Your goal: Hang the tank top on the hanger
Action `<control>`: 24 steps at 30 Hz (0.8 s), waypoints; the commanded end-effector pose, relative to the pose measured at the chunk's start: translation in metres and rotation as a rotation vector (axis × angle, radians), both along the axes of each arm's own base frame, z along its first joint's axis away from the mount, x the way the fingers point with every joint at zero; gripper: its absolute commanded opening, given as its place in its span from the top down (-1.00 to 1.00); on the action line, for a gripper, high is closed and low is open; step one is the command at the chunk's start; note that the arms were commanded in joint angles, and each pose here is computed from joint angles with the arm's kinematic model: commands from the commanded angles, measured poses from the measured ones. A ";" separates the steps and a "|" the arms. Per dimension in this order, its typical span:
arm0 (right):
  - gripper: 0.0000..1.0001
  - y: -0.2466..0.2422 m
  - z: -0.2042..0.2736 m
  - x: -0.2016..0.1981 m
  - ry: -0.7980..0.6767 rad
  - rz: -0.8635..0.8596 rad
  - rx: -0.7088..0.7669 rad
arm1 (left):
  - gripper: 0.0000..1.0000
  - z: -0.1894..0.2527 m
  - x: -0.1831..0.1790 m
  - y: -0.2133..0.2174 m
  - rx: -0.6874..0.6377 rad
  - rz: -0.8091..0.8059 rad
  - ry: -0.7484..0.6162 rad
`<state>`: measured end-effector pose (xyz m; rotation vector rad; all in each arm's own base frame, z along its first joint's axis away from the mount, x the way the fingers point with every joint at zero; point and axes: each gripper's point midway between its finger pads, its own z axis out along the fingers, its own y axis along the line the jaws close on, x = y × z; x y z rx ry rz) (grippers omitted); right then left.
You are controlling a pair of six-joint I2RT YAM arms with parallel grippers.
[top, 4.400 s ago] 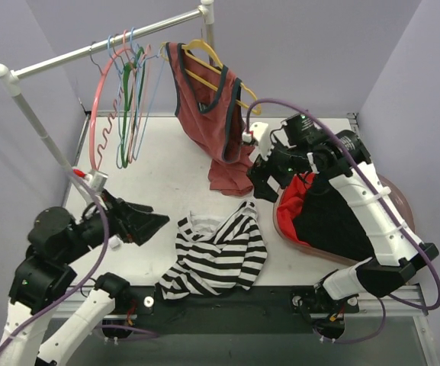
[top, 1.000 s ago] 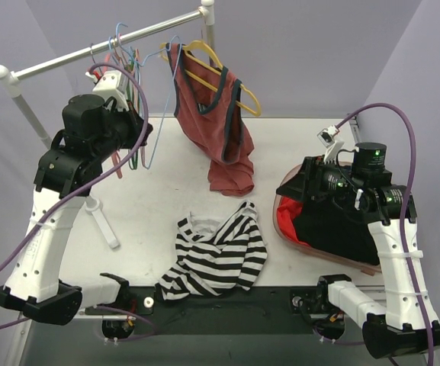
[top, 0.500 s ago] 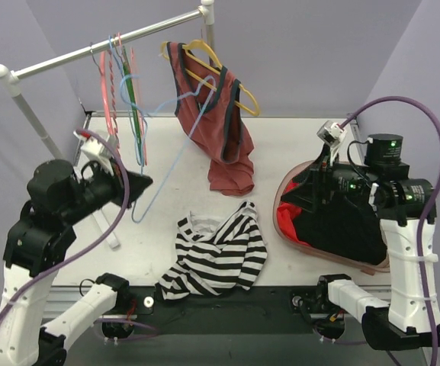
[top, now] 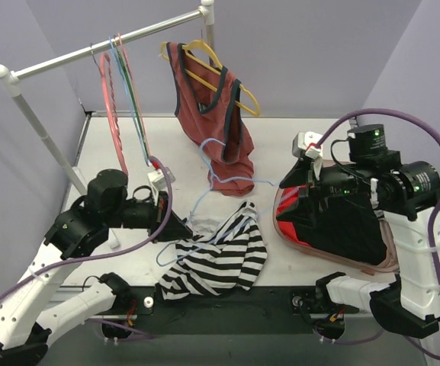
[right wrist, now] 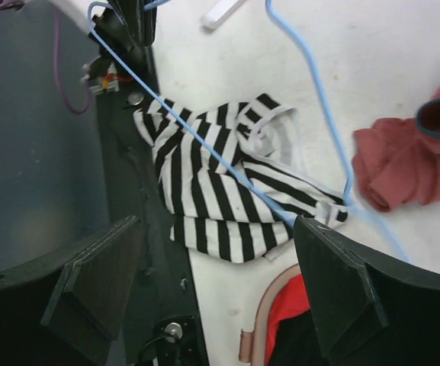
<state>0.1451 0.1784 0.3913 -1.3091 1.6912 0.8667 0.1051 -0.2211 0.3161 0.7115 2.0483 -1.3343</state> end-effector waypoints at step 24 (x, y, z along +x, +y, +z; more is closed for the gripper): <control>1.00 0.029 -0.058 -0.022 0.572 -0.019 0.182 | 1.00 -0.010 -0.025 -0.076 -0.021 -0.170 -0.091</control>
